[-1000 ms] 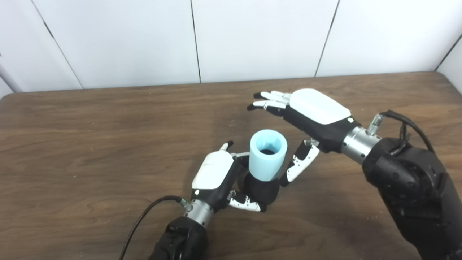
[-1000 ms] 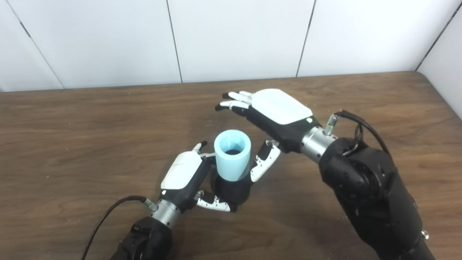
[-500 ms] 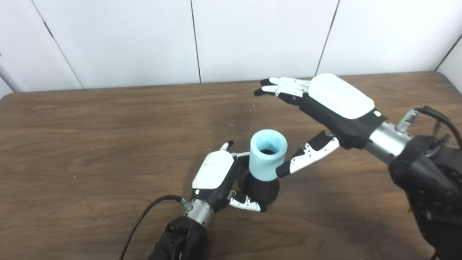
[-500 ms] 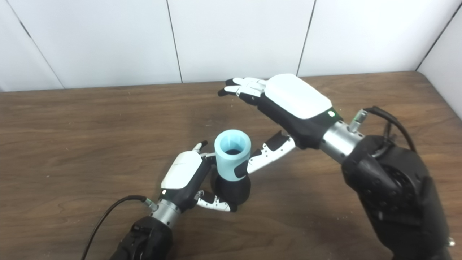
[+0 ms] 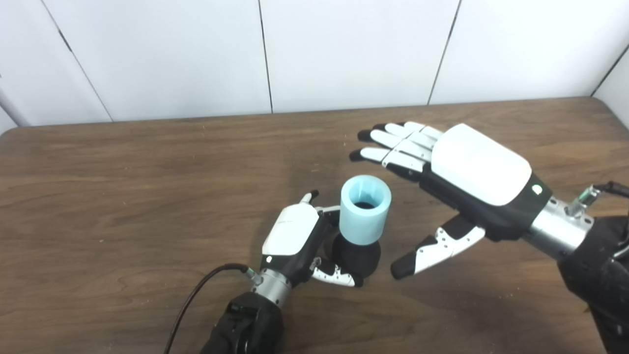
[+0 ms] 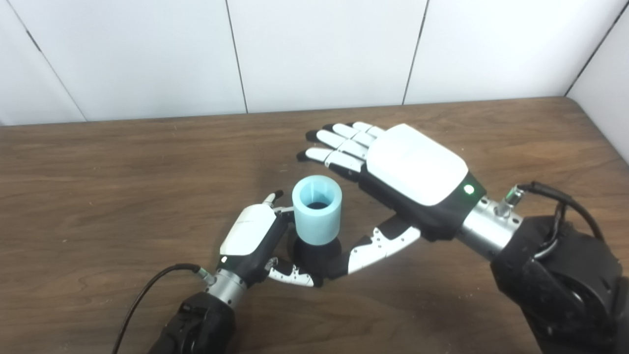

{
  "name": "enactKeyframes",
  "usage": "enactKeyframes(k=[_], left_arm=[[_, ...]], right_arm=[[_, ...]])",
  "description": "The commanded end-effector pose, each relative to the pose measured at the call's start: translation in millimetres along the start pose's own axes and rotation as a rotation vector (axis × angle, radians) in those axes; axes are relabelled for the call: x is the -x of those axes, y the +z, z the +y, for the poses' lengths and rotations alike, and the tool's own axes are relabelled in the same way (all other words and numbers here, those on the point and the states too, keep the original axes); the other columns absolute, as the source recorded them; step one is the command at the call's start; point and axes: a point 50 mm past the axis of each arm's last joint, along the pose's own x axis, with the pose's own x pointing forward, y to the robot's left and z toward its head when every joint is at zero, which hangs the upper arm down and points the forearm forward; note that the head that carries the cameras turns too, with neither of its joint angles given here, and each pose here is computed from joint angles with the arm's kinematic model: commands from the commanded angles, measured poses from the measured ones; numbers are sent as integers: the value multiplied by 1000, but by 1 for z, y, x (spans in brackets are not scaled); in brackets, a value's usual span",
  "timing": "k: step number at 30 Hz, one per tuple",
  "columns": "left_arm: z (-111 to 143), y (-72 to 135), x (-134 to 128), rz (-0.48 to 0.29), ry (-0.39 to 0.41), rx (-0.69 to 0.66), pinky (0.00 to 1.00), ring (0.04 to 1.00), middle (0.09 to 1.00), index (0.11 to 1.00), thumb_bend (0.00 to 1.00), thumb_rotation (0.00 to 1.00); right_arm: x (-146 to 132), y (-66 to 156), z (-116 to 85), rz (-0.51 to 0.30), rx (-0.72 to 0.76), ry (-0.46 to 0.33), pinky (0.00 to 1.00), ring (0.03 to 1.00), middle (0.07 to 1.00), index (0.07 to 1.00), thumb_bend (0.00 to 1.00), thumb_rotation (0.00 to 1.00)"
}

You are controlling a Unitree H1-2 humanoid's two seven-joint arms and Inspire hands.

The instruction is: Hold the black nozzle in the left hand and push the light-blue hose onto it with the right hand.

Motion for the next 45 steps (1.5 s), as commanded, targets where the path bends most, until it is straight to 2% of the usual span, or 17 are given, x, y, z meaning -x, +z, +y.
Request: enactKeyframes(k=[1,7,18,45], left_arm=[[-12,-17,6,59,-86,-37,1000,656,458,505,522,0],[-12,-17,6,61,-90,-42,1000,655,458,505,522,0],[-11,-18,6,62,-92,-41,1000,657,461,503,522,0],[-8,-17,8,61,-96,-50,1000,648,448,509,522,0]], right_arm=[[2,7,-7,-43,32,-69,994,998,997,936,646,1000],[2,7,9,-58,19,-25,1000,1000,1000,995,696,1000],[4,9,18,-58,24,60,1000,1000,1000,1000,709,1000],[13,10,39,0,13,136,1000,1000,1000,968,719,1000]])
